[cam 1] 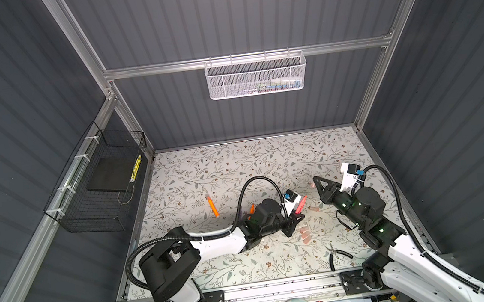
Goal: Insert the pens into the pen caps
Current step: 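Carry the pink cap with the right gripper above the held marker tip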
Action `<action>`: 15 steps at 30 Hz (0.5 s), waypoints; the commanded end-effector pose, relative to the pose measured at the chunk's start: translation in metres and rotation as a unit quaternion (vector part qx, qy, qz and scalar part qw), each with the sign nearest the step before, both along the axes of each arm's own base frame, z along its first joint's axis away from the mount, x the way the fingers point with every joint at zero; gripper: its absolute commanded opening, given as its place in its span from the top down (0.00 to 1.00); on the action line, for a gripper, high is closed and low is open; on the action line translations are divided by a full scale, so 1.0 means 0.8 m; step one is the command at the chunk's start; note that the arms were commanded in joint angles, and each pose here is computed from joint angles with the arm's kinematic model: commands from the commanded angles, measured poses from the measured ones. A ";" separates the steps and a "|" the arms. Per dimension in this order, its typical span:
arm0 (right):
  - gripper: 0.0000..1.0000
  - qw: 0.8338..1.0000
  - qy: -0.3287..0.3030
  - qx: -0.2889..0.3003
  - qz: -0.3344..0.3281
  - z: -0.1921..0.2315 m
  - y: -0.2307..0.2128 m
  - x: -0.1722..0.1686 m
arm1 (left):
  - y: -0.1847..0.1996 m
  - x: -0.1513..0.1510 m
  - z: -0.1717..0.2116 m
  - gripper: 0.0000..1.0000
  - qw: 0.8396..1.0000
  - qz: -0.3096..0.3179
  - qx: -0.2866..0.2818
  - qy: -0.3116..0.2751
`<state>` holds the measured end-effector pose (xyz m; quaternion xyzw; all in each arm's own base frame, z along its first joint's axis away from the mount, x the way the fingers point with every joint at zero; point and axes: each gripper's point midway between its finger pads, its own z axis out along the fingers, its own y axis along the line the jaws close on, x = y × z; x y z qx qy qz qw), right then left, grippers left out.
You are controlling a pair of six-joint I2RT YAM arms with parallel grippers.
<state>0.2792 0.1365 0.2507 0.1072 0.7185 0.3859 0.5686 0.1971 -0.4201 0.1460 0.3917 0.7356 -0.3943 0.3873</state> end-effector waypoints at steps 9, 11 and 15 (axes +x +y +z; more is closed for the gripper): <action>1.00 1.000 -0.013 0.024 0.015 0.005 0.008 0.002 | -0.011 -0.003 -0.003 1.00 1.000 -0.021 0.009 -0.003; 1.00 0.999 -0.005 0.027 0.020 -0.001 0.011 0.003 | -0.010 -0.003 -0.004 1.00 1.000 -0.017 0.008 0.001; 1.00 0.998 0.005 0.038 0.042 -0.010 0.022 0.003 | -0.005 0.007 -0.001 1.00 1.000 0.009 0.007 0.004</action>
